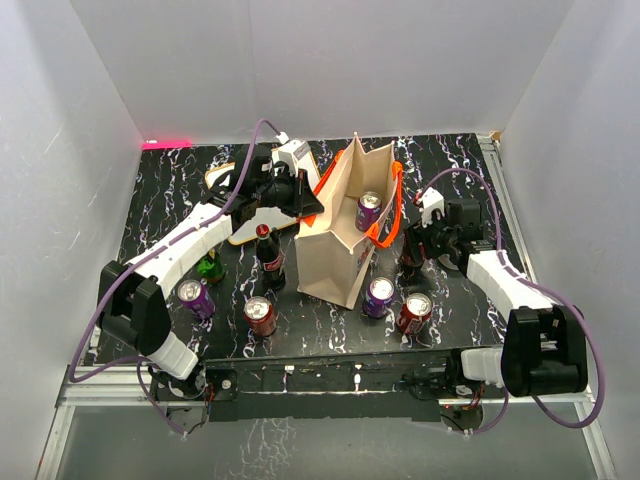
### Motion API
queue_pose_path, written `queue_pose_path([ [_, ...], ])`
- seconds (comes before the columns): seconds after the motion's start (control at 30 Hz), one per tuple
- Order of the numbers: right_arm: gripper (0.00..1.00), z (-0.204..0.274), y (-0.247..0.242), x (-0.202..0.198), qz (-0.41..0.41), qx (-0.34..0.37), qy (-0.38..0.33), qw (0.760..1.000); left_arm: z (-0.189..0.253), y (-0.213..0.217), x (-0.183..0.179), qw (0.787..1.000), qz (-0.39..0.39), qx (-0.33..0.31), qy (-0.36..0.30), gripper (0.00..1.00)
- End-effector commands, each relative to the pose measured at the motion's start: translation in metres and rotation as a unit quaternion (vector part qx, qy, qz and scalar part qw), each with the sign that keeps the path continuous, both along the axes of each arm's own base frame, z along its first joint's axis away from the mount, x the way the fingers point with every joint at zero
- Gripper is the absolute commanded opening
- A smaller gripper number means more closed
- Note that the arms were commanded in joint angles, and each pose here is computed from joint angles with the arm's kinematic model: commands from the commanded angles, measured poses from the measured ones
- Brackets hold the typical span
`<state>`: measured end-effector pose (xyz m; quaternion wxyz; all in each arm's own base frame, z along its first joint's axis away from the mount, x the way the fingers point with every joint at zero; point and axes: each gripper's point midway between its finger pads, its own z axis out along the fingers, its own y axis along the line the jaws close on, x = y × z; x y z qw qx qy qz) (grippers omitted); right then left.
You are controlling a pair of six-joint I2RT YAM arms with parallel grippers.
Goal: Place the beverage into the canvas bag
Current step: Pick up the drink from the center of the board.
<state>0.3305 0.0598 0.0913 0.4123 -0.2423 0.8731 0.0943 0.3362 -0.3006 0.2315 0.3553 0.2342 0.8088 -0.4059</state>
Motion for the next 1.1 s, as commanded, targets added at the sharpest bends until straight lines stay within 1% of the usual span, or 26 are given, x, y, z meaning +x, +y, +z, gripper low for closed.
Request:
queue_pose_path([
  [0.0, 0.62, 0.013, -0.006, 0.009, 0.006, -0.004, -0.037, 0.999, 0.012, 0.001, -0.006, 1.0, -0.01, -0.011, -0.012, 0.0],
  [0.1, 0.7, 0.013, -0.007, 0.01, 0.007, 0.0, -0.035, 0.999, 0.012, 0.001, -0.006, 1.0, -0.009, -0.011, -0.013, 0.0],
  [0.23, 0.74, 0.017, -0.002, 0.014, 0.014, 0.011, -0.029, 0.999, 0.012, 0.001, -0.006, 1.0, -0.01, -0.011, -0.013, 0.0],
  [0.5, 0.78, 0.025, 0.001, 0.019, 0.019, 0.019, -0.033, 0.999, 0.013, 0.001, -0.005, 1.0, -0.01, -0.011, -0.014, 0.0],
  [0.8, 0.79, 0.029, -0.003, 0.024, 0.01, 0.01, -0.04, 0.999, 0.012, 0.001, -0.006, 1.0, -0.01, -0.011, -0.015, 0.0],
  [0.87, 0.77, 0.029, -0.003, 0.024, 0.009, 0.01, -0.039, 0.999, 0.012, 0.001, -0.006, 1.0, -0.011, -0.01, -0.015, 0.0],
  [0.93, 0.72, 0.029, -0.004, 0.024, 0.008, 0.01, -0.039, 0.999, 0.012, 0.001, -0.006, 1.0, -0.011, -0.011, -0.015, 0.0],
  [1.07, 0.54, 0.036, -0.004, 0.025, 0.005, 0.011, -0.046, 0.999, 0.011, 0.001, -0.006, 1.0, -0.011, -0.011, -0.014, 0.0],
])
